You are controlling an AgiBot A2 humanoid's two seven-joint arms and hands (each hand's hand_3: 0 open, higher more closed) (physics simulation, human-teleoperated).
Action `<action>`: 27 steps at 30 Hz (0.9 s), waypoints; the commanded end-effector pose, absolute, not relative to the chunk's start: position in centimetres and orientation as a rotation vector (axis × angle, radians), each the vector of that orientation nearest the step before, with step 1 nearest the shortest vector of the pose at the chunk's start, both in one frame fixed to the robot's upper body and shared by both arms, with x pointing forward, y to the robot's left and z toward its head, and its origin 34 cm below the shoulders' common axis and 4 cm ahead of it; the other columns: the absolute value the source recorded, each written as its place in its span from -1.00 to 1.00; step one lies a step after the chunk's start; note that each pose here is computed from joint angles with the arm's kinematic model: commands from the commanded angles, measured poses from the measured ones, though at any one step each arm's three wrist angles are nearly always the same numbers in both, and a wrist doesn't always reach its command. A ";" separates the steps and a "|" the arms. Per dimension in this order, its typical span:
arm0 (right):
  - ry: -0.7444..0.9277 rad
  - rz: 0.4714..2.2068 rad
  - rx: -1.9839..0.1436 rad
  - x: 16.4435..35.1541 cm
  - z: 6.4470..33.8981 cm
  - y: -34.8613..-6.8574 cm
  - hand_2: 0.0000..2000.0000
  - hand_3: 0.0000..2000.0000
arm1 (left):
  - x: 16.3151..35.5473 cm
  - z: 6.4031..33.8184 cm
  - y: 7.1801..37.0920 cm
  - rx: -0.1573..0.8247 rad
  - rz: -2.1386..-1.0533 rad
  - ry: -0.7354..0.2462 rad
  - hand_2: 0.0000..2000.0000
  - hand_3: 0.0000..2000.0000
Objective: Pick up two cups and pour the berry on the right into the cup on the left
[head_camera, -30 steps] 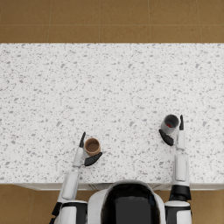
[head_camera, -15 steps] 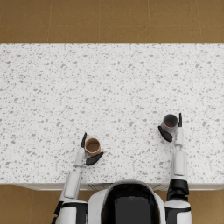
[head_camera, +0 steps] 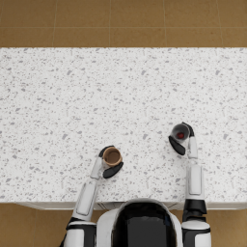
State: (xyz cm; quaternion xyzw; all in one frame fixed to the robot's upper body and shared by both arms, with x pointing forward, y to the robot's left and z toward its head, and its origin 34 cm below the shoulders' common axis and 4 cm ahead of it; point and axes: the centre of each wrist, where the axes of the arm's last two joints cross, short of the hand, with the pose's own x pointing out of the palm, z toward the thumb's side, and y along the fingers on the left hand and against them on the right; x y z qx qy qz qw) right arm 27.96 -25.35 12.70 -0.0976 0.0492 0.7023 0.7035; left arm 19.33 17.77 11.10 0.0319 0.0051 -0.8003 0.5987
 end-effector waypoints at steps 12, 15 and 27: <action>-0.060 1.670 -0.577 28.7 21.0 -19.2 1.00 0.28 | 25.7 14.1 11.4 0.193 -1.925 -0.085 1.00 0.28; -0.007 1.637 -0.661 29.0 21.5 -19.1 1.00 0.28 | 26.1 14.2 10.8 0.281 -1.929 -0.027 1.00 0.28; 0.118 1.500 -1.083 26.6 25.0 -16.5 1.00 0.28 | 26.3 14.0 9.0 0.410 -1.961 0.066 1.00 0.28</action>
